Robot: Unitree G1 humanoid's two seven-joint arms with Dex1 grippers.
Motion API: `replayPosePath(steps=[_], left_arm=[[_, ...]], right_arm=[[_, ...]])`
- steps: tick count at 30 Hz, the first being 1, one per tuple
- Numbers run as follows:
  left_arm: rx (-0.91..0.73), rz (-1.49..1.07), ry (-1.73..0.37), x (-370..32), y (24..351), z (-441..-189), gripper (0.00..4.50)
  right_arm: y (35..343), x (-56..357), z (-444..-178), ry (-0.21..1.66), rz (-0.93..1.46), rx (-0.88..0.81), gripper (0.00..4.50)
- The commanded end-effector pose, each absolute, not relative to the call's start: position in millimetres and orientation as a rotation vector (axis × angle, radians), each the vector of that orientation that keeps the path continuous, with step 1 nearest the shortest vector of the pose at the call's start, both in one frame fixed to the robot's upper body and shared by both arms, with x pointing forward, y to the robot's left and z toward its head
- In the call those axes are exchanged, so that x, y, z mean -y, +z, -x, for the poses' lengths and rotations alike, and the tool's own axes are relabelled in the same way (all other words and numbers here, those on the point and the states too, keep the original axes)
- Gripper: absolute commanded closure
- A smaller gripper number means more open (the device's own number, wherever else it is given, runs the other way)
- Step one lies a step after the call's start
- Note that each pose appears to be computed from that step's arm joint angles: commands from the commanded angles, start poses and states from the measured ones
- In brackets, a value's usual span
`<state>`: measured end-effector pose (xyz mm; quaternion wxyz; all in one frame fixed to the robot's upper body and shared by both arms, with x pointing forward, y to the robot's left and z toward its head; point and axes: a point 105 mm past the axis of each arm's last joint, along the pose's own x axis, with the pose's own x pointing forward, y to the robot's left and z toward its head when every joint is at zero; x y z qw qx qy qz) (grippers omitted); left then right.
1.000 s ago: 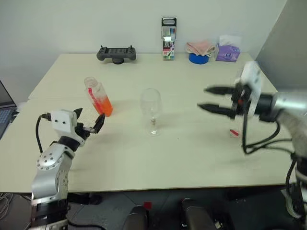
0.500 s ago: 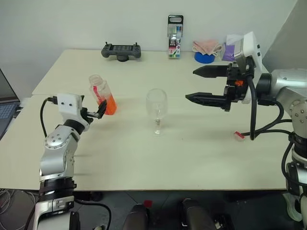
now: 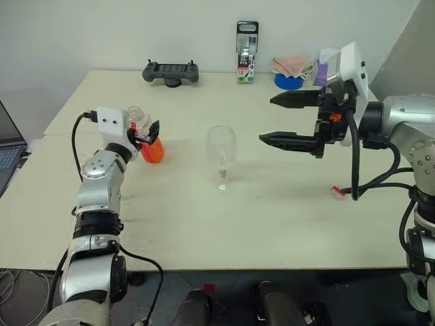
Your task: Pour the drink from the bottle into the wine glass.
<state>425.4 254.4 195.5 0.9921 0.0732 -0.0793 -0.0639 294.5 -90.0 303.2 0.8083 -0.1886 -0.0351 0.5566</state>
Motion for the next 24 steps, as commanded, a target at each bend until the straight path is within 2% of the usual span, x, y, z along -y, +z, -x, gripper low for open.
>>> replayPosePath(steps=[1,11,14,18,21,24], left_arm=[[0.201,-0.173,-0.146,-250,208,-431,0.00],[0.209,-0.176,-0.159,-255,203,-436,0.00],[0.216,-0.174,-0.159,-256,203,-435,0.57],[0.243,-0.170,-0.181,-255,205,-434,1.80],[0.283,-0.221,-0.264,-240,222,-434,2.66],[0.330,-0.368,-0.406,-210,244,-433,2.81]], right_arm=[[308,90,-289,1.176,0.436,0.096,0.02],[306,93,-294,1.144,0.436,0.093,0.02],[307,93,-295,1.135,0.437,0.095,0.00],[306,96,-297,1.107,0.430,0.090,0.00],[291,121,-309,0.956,0.382,0.078,0.00],[274,136,-303,0.854,0.259,0.115,0.00]])
